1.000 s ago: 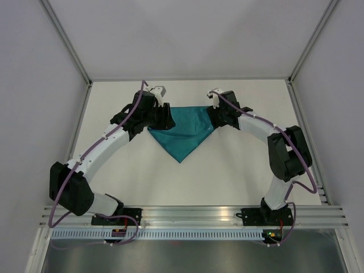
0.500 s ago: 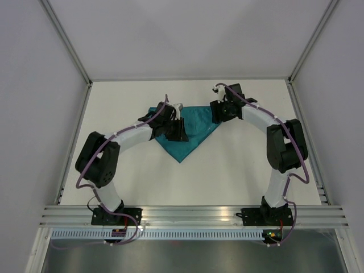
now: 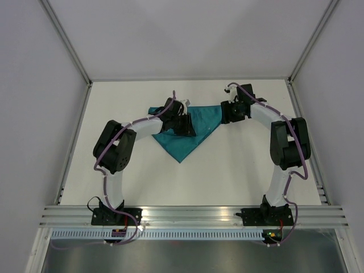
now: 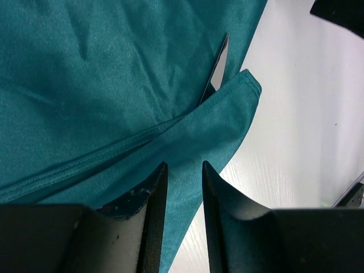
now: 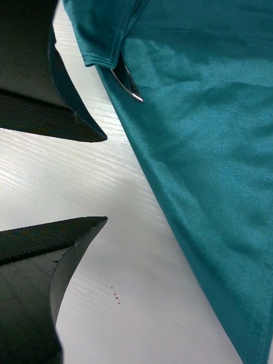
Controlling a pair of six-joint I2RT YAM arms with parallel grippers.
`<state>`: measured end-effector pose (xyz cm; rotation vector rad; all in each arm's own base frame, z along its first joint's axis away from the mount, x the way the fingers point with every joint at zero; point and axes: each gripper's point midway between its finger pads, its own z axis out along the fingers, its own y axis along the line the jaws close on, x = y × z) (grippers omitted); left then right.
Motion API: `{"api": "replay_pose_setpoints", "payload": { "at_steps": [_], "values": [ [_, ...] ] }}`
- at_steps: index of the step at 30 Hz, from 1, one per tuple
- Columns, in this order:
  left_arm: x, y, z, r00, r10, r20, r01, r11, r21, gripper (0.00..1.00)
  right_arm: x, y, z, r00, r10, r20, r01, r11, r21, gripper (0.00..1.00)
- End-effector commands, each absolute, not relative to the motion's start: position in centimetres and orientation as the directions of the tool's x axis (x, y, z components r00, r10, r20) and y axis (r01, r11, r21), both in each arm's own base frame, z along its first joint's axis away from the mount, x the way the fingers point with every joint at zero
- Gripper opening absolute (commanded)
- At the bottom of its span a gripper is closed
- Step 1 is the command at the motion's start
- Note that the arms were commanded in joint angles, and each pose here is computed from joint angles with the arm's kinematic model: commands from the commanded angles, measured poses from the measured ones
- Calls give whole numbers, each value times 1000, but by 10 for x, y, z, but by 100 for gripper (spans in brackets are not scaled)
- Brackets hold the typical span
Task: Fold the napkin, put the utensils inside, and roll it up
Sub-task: Fold the napkin
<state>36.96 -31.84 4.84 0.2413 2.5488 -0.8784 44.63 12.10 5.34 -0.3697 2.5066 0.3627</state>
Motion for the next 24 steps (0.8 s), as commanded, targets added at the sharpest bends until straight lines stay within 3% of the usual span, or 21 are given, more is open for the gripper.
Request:
{"api": "replay_pose_setpoints", "payload": {
  "at_steps": [1, 10, 14, 24],
  "values": [
    [385, -330, 63, -884, -14, -467, 296, 756, -584, 36, 442, 116, 61, -794, -177, -582, -341, 922, 184, 61],
    [401, -267, 88, -823, -93, -561, 200, 876, -439, 41, 436, 114, 60, -791, -187, -583, -354, 917, 186, 61],
    [401, -231, 79, -835, -92, -543, 126, 928, -352, 42, 436, 115, 62, -789, -187, -585, -358, 914, 190, 61],
    [385, -217, 46, -884, -29, -467, 118, 952, -283, 41, 434, 114, 64, -787, -193, -586, -361, 914, 184, 61]
  ]
}}
